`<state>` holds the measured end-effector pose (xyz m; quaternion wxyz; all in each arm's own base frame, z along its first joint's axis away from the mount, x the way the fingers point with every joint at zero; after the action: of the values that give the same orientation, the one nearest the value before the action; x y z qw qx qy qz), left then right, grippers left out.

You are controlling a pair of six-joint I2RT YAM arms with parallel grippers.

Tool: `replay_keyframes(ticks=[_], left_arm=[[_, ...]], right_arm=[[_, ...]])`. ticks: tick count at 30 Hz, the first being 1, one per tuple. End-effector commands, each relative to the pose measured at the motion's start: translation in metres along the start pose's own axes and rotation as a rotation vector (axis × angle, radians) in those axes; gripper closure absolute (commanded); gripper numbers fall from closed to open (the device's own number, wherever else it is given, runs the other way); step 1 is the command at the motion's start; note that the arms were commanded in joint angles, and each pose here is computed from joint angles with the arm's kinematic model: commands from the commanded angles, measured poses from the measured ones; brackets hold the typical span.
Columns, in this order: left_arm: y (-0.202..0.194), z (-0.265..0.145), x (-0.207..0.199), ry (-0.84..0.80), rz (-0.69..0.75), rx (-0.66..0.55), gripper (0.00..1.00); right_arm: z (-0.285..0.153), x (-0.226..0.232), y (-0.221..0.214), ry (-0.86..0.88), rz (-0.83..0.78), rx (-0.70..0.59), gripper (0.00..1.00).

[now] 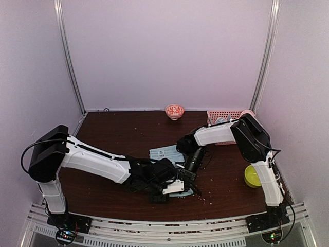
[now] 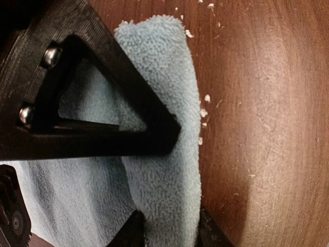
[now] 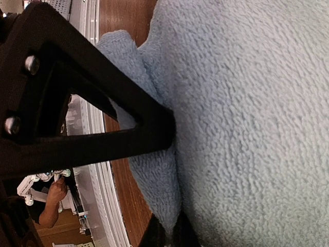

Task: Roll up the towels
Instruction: Roll the towel at the center of the board.

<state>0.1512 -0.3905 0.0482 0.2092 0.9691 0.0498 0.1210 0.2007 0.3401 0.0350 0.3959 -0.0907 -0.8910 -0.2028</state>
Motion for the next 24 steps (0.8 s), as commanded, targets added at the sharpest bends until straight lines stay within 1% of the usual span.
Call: replay_keyframes(ticks=[1, 4, 6, 7, 10, 11, 13, 15, 17, 21, 24], left_arm=[[0.005, 0.001, 0.007, 0.045, 0.007, -0.012, 0.65], [0.005, -0.001, 0.003, 0.021, 0.017, -0.011, 0.83], [0.005, 0.001, -0.001, -0.006, 0.019, -0.005, 0.91], [0.005, 0.001, -0.003, -0.023, 0.017, -0.007, 0.93], [0.008, 0.004, -0.013, -0.1, 0.0, -0.012, 0.99], [0.01, 0.004, -0.015, -0.13, -0.013, -0.017, 1.0], [0.013, 0.002, -0.017, -0.19, -0.053, -0.032, 1.0], [0.016, -0.002, -0.016, -0.26, -0.109, -0.05, 1.0], [0.019, -0.006, -0.013, -0.362, -0.187, -0.069, 1.0], [0.024, -0.009, -0.002, -0.604, -0.376, -0.105, 1.0], [0.021, -0.006, 0.003, -0.784, -0.509, -0.093, 1.0]], right_arm=[[0.029, -0.057, -0.052, -0.158, 0.046, 0.226, 0.99], [0.029, -0.056, -0.052, -0.15, 0.042, 0.228, 0.99], [0.027, -0.05, -0.05, -0.12, 0.024, 0.223, 0.98], [0.024, -0.045, -0.048, -0.107, 0.014, 0.219, 0.95], [0.002, -0.023, -0.035, -0.109, -0.048, 0.181, 0.83], [-0.01, -0.015, -0.029, -0.118, -0.073, 0.159, 0.78], [-0.045, 0.008, -0.015, -0.162, -0.149, 0.097, 0.72], [-0.08, 0.025, -0.006, -0.219, -0.184, 0.032, 0.67], [-0.114, 0.039, 0.001, -0.3, -0.211, -0.039, 0.65], [-0.176, 0.076, 0.009, -0.481, -0.272, -0.201, 0.65], [-0.206, 0.108, 0.01, -0.626, -0.367, -0.312, 0.68]])
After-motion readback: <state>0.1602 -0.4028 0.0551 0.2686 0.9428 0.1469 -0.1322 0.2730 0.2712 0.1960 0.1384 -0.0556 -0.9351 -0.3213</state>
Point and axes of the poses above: each gripper's point midway between its finger pads, its own z axis out along the fingers, its own x axis along the line the jaws close on, y = z × x, the point moved 3 cm from there along -z, back along the fingers, and after that the axes turned 8 degrees about -z, right-handed, at the moved point
